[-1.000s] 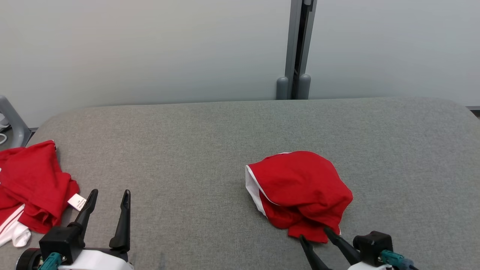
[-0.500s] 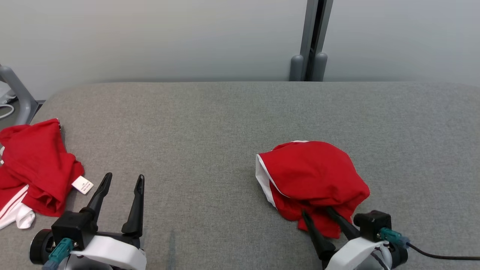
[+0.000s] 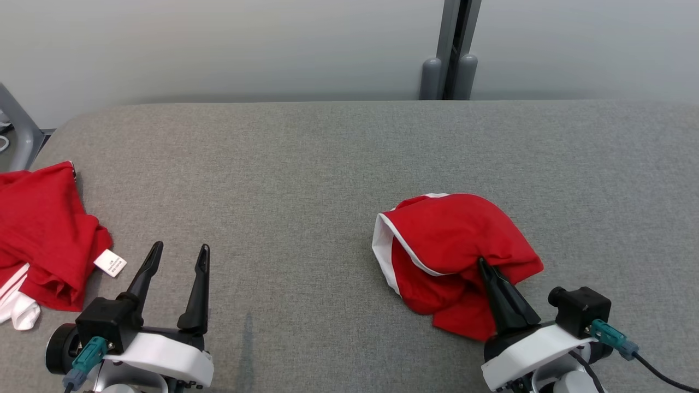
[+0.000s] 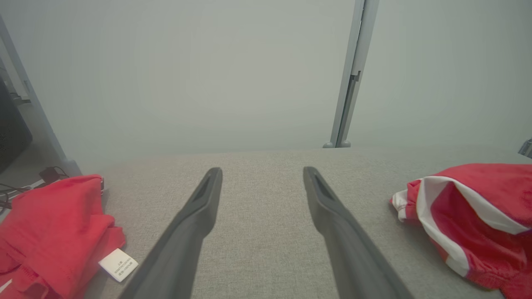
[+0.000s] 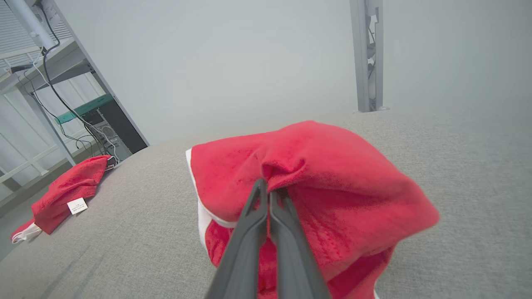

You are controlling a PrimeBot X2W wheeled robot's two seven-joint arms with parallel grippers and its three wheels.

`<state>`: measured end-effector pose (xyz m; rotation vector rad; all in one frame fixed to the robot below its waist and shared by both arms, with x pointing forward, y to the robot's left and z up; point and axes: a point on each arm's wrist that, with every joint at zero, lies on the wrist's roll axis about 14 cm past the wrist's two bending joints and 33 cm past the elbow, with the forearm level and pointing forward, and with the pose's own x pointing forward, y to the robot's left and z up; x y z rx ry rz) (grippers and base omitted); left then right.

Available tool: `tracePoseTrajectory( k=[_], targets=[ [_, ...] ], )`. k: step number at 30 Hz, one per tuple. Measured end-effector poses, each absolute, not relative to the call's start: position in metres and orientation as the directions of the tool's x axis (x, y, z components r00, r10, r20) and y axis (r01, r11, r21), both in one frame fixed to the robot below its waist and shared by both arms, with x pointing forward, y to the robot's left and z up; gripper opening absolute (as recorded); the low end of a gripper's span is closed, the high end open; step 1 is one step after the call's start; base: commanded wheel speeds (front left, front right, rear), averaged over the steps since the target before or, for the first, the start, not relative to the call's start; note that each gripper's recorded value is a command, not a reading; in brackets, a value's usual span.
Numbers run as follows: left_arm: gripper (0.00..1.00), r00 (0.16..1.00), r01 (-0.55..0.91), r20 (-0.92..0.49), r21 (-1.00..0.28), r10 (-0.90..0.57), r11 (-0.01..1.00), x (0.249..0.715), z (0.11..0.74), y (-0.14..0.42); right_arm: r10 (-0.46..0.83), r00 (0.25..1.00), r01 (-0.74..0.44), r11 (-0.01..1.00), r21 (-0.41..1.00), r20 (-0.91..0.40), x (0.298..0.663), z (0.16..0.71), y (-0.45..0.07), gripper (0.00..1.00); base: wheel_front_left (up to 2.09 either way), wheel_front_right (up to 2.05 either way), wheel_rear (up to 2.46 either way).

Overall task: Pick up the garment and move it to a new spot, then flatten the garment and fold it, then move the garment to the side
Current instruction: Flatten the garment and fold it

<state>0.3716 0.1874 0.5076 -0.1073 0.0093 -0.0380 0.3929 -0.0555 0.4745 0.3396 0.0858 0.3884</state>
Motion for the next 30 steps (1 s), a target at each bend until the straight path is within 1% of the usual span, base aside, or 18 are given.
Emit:
tracePoseTrajectory(
  k=[2, 4, 11, 17, 19, 22, 24, 26, 28, 29, 30],
  targets=[
    [1.0, 0.999, 0.04, -0.006, -0.109, -0.041, 0.993, 0.373, 0.507, 0.186, 0.377, 0.926, -0.357, 0.875, 0.328, 0.003, 0.392, 0.48, -0.058, 0.0, 0.0, 0.0, 0.0],
    [1.0, 0.999, 0.044, -0.006, -0.11, -0.045, 0.993, 0.373, 0.506, 0.185, 0.382, 0.924, -0.36, 0.88, 0.311, -0.012, 0.39, 0.481, -0.059, 0.0, 0.0, 0.0, 0.0],
    [1.0, 0.998, 0.062, -0.011, -0.118, -0.064, 0.991, 0.376, 0.503, 0.179, 0.446, 0.885, -0.415, 0.885, 0.211, -0.131, 0.381, 0.491, -0.061, 0.0, 0.0, 0.0, 0.0],
    [1.0, 0.998, 0.063, -0.018, -0.125, -0.065, 0.99, 0.38, 0.5, 0.177, 0.493, 0.85, -0.466, 0.868, 0.17, -0.185, 0.378, 0.525, -0.071, 0.0, 0.0, 0.0, 0.0],
    [1.0, 0.998, 0.061, -0.018, -0.128, -0.064, 0.99, 0.382, 0.499, 0.177, 0.504, 0.844, -0.473, 0.861, 0.187, -0.184, 0.382, 0.539, -0.074, 0.0, 0.0, 0.0, 0.0],
    [1.0, 0.998, 0.064, -0.018, -0.135, -0.067, 0.989, 0.387, 0.498, 0.176, 0.502, 0.846, -0.478, 0.863, 0.163, -0.18, 0.396, 0.557, -0.083, 0.0, 0.0, 0.0, 0.0],
    [1.0, 0.997, 0.067, -0.02, -0.138, -0.071, 0.988, 0.391, 0.496, 0.175, 0.509, 0.846, -0.475, 0.855, 0.206, -0.159, 0.411, 0.568, -0.085, 0.0, 0.0, 0.0, 0.0],
    [1.0, 0.996, 0.08, -0.022, -0.142, -0.084, 0.987, 0.397, 0.494, 0.171, 0.489, 0.852, -0.454, 0.868, 0.2, -0.188, 0.429, 0.564, -0.093, 0.0, 0.0, 0.0, 0.0],
    [1.0, 0.995, 0.089, -0.027, -0.146, -0.094, 0.985, 0.402, 0.491, 0.168, 0.471, 0.855, -0.418, 0.874, 0.246, -0.218, 0.45, 0.554, -0.102, 0.0, 0.0, 0.0, 0.0],
    [1.0, 0.995, 0.089, -0.027, -0.146, -0.094, 0.985, 0.402, 0.491, 0.168, 0.471, 0.855, -0.418, 0.874, 0.246, -0.218, 0.45, 0.554, -0.102, 0.0, 0.0, 0.0, 0.0],
    [1.0, 0.995, 0.094, -0.028, -0.149, -0.1, 0.984, 0.405, 0.489, 0.166, 0.458, 0.85, -0.403, 0.884, 0.238, -0.26, 0.458, 0.542, -0.106, 0.0, 0.0, 0.0, 0.0]
  ],
)
